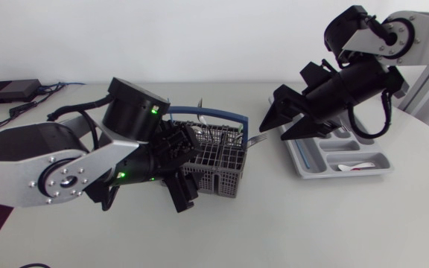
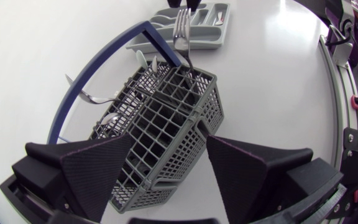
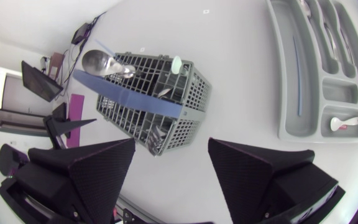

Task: Unload the cutlery basket into the drawer organizer.

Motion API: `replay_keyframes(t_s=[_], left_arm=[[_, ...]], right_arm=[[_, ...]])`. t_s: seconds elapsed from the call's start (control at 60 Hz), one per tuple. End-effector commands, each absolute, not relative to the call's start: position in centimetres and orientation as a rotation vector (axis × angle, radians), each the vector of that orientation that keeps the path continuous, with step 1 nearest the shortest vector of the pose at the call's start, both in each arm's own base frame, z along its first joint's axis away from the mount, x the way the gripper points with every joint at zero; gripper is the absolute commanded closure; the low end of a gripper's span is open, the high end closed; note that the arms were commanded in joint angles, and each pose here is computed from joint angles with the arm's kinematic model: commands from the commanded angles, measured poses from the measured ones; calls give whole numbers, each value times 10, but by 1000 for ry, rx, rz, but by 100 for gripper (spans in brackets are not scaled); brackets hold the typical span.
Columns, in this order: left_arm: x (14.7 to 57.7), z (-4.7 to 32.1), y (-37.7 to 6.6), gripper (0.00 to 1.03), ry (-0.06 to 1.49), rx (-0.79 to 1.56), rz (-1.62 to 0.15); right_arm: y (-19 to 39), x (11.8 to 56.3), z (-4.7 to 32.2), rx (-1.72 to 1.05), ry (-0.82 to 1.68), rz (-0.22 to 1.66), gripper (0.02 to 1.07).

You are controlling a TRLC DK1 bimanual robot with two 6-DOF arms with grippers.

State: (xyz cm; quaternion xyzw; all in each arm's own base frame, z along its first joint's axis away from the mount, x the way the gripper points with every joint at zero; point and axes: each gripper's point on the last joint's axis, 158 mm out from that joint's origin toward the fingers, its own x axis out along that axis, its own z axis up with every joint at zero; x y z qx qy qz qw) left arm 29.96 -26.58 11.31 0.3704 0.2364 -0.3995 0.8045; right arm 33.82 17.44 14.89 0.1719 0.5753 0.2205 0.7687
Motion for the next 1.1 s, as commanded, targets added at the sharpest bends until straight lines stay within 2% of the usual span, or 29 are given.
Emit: replay_keyframes(t_s=[0.0, 0.05, 0.067, 0.167, 0.683, 0.783, 1.083], left_arm=[[308, 121, -271, 7, 479, 788, -855], [309, 121, -271, 7, 476, 788, -853], [309, 122, -271, 7, 475, 787, -852], [310, 121, -271, 7, 474, 784, -853], [314, 121, -287, 7, 463, 764, -872], [317, 123, -290, 7, 459, 760, -872], [317, 121, -301, 7, 462, 764, -889]], right_arm=[[178, 339, 138, 449, 1280, 402, 35], [178, 344, 137, 478, 1275, 381, 46], [180, 346, 137, 489, 1267, 378, 53], [186, 350, 140, 519, 1246, 375, 70], [206, 319, 126, 481, 1354, 395, 70], [208, 317, 124, 463, 1357, 407, 88], [208, 315, 139, 401, 1302, 437, 94]])
